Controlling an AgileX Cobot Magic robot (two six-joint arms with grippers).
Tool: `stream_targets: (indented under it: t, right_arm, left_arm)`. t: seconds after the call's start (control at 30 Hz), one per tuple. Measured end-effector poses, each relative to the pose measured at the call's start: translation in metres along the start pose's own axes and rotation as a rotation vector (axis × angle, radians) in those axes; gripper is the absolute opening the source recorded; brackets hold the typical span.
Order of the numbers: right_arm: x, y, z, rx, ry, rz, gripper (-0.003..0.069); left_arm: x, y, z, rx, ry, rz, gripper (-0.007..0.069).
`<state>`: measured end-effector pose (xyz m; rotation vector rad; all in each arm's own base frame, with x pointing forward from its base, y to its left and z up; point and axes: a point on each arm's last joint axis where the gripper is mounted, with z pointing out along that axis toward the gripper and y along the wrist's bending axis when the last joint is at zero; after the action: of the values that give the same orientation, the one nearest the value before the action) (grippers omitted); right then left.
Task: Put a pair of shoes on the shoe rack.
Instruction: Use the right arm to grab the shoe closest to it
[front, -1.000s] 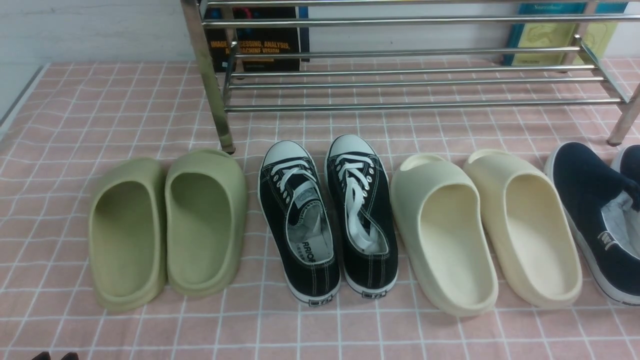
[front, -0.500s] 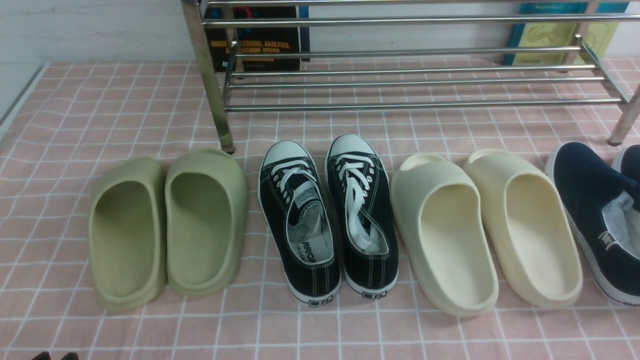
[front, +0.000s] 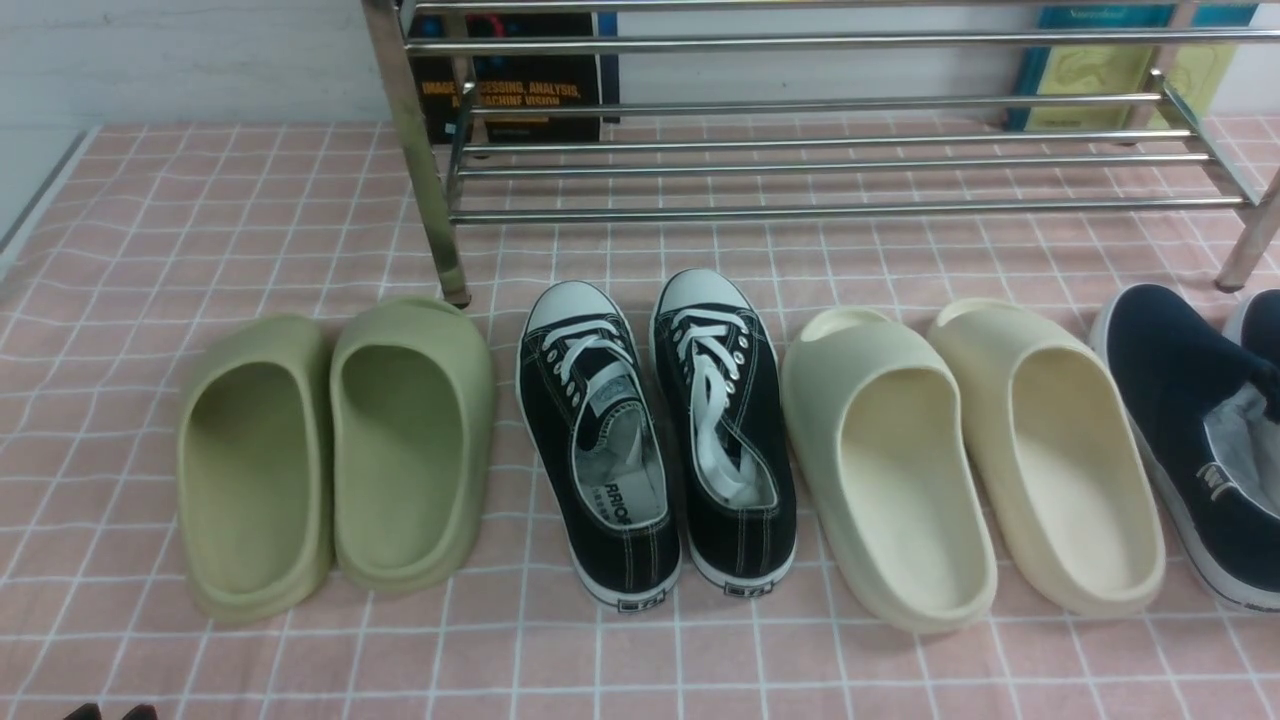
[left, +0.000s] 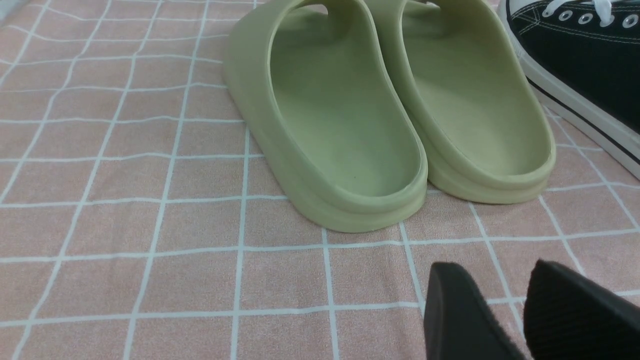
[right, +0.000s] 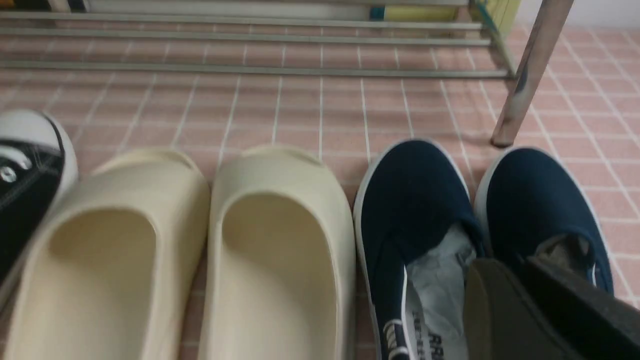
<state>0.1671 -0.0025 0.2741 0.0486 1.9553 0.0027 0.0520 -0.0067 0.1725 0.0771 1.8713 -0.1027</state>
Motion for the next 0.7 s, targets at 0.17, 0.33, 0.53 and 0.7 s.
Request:
stream_targets:
  t: [0.17, 0.33, 0.53, 0.7]
  right_arm:
    - [0.014, 0.0, 0.025, 0.005, 0.131, -0.001, 0.0102]
    - [0.021, -0.001, 0.041, 0.039, 0.347, 0.07, 0.0104]
    - [-0.006, -0.001, 0.059, 0.066, 0.596, 0.039, 0.0109]
    - [-0.023, 0.001, 0.078, 0.057, 0.623, 0.051, 0.0123]
  left_arm:
    - [0.0, 0.0, 0.0, 0.0, 0.0, 0.0, 0.0239]
    - [0.0, 0.0, 0.0, 0.0, 0.0, 0.0, 0.0239]
    - [0.0, 0.0, 0.0, 0.0, 0.0, 0.0, 0.0239]
    - [0.0, 0.0, 0.0, 0.0, 0.0, 0.0, 0.0239]
